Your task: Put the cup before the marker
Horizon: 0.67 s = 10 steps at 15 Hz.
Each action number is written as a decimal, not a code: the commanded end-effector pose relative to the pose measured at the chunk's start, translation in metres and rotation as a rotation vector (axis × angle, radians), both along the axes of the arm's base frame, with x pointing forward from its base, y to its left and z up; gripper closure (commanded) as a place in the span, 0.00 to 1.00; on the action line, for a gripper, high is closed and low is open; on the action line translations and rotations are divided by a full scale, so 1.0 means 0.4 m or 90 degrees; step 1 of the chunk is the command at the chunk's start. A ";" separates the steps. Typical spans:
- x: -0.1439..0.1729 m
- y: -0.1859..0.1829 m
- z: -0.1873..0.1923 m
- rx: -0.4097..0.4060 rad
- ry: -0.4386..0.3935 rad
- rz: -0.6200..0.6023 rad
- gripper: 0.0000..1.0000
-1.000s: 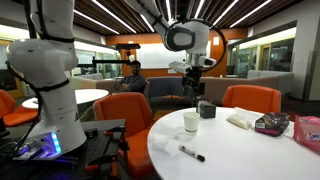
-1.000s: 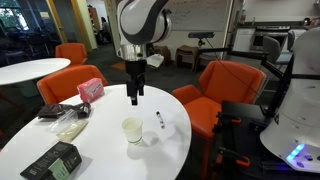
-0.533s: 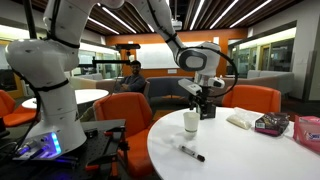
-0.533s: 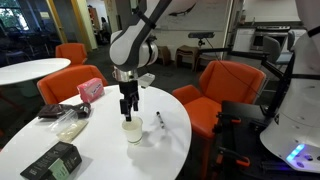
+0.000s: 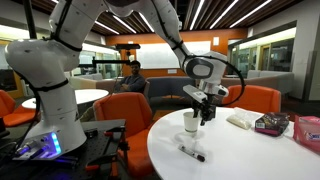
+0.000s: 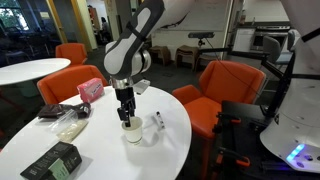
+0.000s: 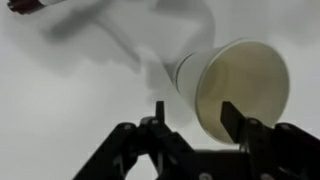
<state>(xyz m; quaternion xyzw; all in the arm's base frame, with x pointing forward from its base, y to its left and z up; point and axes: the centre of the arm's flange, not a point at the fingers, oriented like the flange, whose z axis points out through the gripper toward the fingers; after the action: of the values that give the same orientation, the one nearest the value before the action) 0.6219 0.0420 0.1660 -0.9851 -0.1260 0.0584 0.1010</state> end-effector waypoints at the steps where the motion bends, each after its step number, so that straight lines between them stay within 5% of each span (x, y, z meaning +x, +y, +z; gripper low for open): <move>1: 0.016 -0.010 0.008 -0.015 0.028 0.045 0.67; 5: 0.011 -0.021 0.025 -0.045 0.026 0.107 0.98; 10: 0.022 -0.065 0.055 -0.049 0.007 0.096 0.99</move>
<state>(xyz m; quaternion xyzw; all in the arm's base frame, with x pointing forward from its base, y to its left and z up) 0.6298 0.0288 0.1743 -0.9767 -0.1920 0.0750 0.0597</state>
